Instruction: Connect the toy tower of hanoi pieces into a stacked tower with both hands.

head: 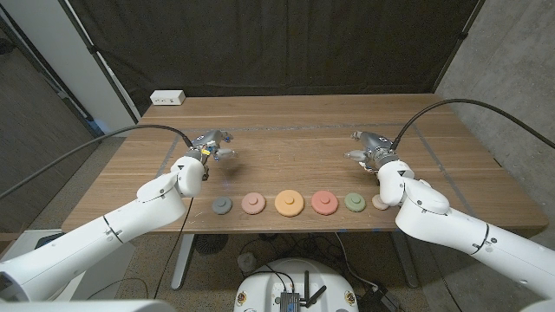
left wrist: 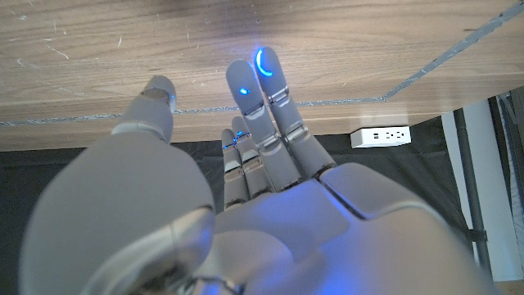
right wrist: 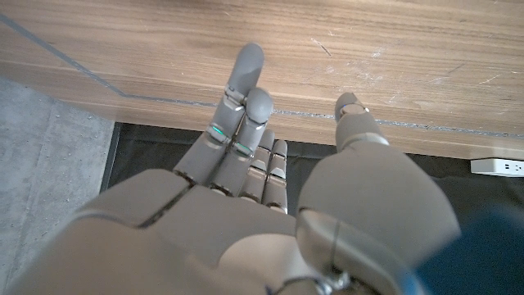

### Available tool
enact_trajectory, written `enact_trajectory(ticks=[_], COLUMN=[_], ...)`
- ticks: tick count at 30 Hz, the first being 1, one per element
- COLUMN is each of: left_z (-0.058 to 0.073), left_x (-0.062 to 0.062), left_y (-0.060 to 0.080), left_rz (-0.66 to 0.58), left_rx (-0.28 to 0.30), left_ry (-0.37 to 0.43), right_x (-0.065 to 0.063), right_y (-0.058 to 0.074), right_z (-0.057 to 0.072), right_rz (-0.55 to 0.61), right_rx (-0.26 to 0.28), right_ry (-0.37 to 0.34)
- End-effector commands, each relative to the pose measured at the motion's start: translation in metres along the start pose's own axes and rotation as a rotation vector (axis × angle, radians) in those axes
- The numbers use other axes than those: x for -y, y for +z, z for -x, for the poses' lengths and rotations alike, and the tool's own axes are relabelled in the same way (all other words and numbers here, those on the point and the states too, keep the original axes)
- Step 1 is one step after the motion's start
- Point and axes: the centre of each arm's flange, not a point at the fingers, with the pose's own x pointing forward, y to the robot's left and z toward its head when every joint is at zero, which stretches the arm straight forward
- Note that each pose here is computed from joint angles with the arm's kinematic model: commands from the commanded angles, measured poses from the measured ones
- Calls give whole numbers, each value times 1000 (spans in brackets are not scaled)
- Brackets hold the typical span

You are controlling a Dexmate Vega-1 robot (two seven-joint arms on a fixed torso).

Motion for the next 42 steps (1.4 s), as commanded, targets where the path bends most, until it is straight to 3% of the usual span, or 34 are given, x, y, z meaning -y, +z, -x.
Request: enact_trajectory(ticks=[1, 20, 42], left_z=[-1, 4, 6], left_x=[0, -2, -5], left_y=[-1, -5, -2], left_rz=[8, 3, -72], left_rx=[8, 26, 55], left_ry=[7, 40, 66], right_x=[-3, -2, -13], right_y=[-2, 1, -3], right_z=[17, 45, 70], right_rz=[-29, 10, 4], right_rx=[23, 77, 140], right_ry=[4, 11, 41])
